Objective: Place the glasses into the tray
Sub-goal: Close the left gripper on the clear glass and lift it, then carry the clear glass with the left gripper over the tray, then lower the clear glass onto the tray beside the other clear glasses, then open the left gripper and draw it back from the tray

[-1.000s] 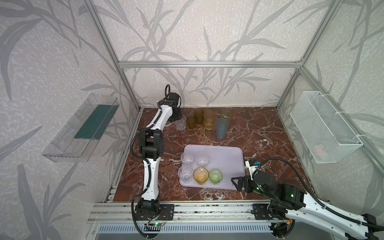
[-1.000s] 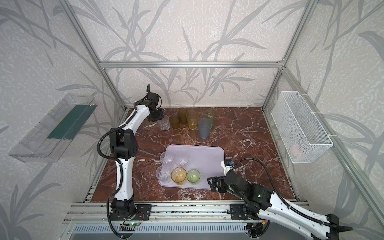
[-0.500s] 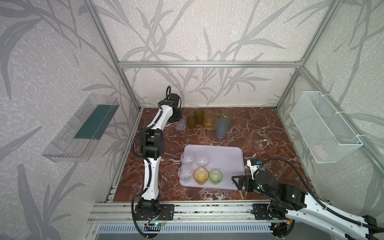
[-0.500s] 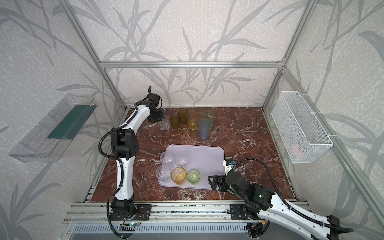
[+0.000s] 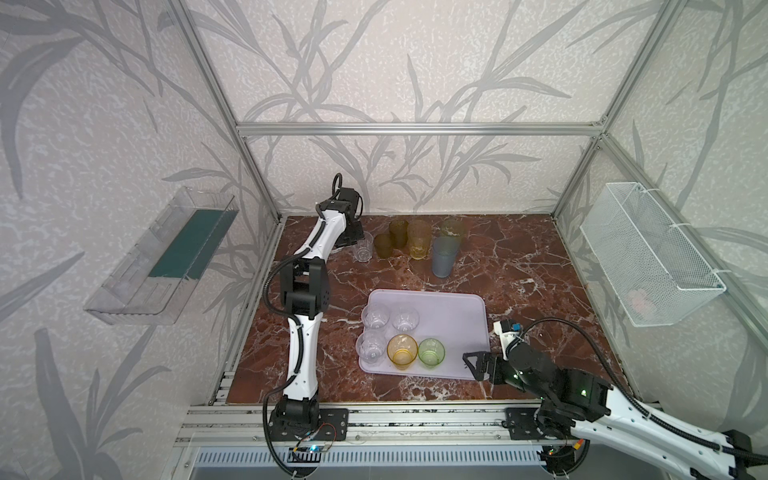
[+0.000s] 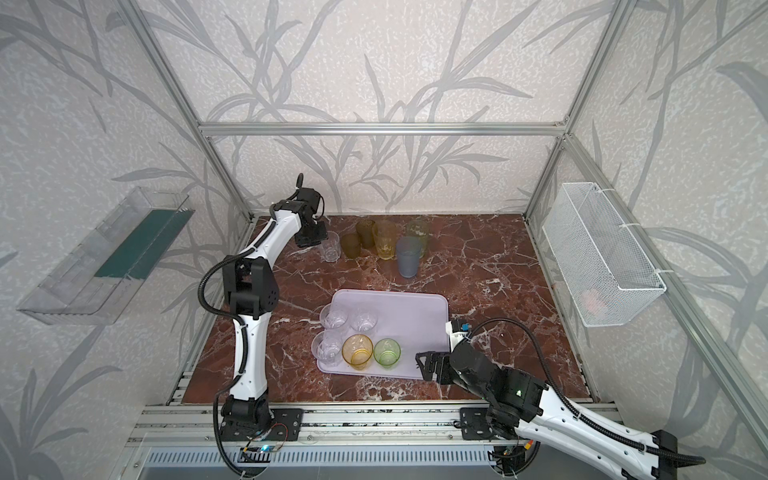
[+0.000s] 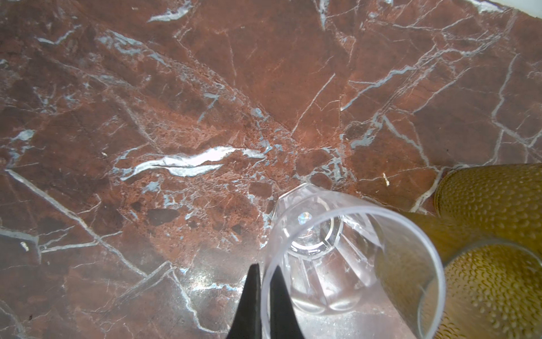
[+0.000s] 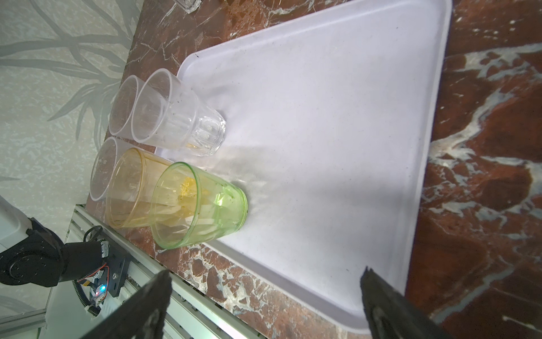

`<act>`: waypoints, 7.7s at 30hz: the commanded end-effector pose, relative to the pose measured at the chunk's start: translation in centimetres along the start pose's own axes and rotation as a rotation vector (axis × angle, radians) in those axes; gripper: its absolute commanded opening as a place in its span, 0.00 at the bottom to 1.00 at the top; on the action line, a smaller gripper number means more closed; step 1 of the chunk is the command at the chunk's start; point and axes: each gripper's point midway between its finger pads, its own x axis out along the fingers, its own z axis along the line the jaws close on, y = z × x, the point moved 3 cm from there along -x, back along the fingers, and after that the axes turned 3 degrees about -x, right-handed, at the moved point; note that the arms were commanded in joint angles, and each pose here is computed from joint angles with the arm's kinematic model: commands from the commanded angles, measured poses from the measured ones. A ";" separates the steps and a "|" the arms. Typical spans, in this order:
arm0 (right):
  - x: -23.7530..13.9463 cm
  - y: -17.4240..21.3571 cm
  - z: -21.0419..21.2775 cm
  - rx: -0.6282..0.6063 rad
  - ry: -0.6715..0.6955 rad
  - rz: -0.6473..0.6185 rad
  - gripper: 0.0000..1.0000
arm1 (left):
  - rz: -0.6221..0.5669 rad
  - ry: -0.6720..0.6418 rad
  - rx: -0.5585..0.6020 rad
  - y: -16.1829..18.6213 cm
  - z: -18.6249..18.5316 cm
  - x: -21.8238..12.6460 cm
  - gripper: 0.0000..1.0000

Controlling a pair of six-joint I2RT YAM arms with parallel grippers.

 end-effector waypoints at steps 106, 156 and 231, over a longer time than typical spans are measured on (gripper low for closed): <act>-2.1 -4.3 5.1 0.139 -0.311 -0.012 0.99 | -0.117 0.507 0.471 30.3 -12.4 -23.8 0.00; -2.5 -3.2 3.5 0.186 -0.262 0.001 0.99 | -0.060 0.244 0.582 31.7 -12.9 -16.2 0.00; -2.9 -3.3 2.7 0.155 -0.161 0.019 0.99 | -0.183 0.134 0.576 28.3 -13.3 -18.5 0.91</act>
